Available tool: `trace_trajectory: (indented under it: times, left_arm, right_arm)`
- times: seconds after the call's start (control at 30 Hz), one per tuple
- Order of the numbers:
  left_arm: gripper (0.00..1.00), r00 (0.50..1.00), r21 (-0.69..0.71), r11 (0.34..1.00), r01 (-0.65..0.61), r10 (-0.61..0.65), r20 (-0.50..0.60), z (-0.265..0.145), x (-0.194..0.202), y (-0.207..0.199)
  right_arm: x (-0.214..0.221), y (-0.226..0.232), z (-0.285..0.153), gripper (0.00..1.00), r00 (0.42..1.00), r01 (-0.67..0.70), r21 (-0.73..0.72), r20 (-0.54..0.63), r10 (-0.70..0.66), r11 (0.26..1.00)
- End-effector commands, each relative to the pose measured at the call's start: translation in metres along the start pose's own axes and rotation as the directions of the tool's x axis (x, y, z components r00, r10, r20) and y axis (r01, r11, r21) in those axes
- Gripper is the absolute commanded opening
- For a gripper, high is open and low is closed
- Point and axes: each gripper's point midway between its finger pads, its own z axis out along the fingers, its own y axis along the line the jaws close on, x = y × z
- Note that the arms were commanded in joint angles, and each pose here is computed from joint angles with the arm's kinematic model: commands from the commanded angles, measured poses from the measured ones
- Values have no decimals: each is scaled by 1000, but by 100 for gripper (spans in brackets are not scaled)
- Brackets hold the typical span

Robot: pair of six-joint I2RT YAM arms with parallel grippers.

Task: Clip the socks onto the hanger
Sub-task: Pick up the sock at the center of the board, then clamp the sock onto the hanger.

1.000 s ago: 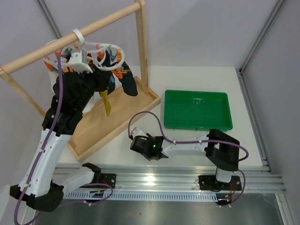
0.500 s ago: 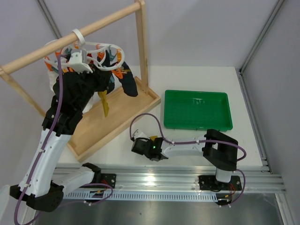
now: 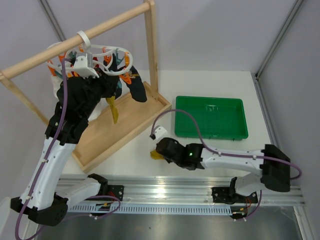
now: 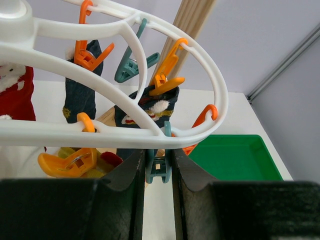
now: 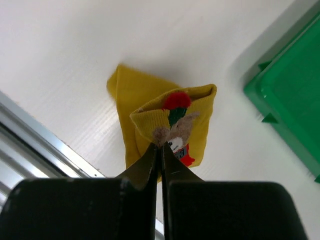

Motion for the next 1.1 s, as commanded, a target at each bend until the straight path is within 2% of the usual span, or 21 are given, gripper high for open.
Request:
trace_trajectory:
  times: [0.0, 0.17, 0.27, 0.3, 0.37, 0.4, 0.47, 0.67, 0.8, 0.83, 0.87, 1.07]
  left_arm:
    - [1, 1000, 6, 1000, 19, -20, 22, -4, -6, -2]
    - [1, 1000, 17, 1000, 25, -25, 17, -3, -5, -4]
    - [1, 999, 23, 999, 29, -29, 19, -4, -7, -6]
    - [1, 999, 26, 999, 29, -30, 23, -5, -9, -6]
    - [1, 999, 29, 999, 34, -35, 25, -6, -9, -7]
    - [1, 999, 32, 999, 36, -37, 30, -7, -11, -8]
    - [1, 999, 38, 998, 44, -45, 31, -9, -12, -9]
    - [1, 997, 56, 996, 69, -71, 24, -9, -12, -14]
    - [1, 996, 66, 994, 83, -84, 19, -8, -11, -16]
    - [1, 996, 67, 994, 86, -87, 15, -7, -11, -16]
    - [1, 996, 62, 994, 90, -90, 4, -5, -6, -15]
    - [1, 995, 61, 993, 101, -101, -10, -2, -3, -16]
  right_arm:
    - [-54, -5, -20, 0, 968, -69, -87, 235, 88, 994]
    - [-102, -30, -49, 0, 910, -17, -117, 410, 63, 993]
    - [-133, -35, -71, 0, 848, 15, -177, 523, 81, 984]
    - [-152, -40, -80, 0, 807, 12, -218, 579, 120, 976]
    - [-167, -43, -88, 0, 773, 28, -283, 614, 159, 959]
    - [-184, -54, -96, 0, 734, 19, -300, 652, 190, 954]
    - [-197, -42, -107, 0, 703, 81, -386, 675, 222, 919]
    - [-247, -33, -118, 0, 620, 159, -407, 750, 230, 899]
    - [-270, -32, -117, 0, 575, 168, -400, 782, 240, 901]
    - [-273, -31, -109, 0, 578, 161, -398, 780, 241, 903]
    - [-282, -33, -113, 0, 555, 160, -395, 794, 249, 905]
    - [-301, -32, -100, 0, 530, 142, -388, 807, 261, 911]
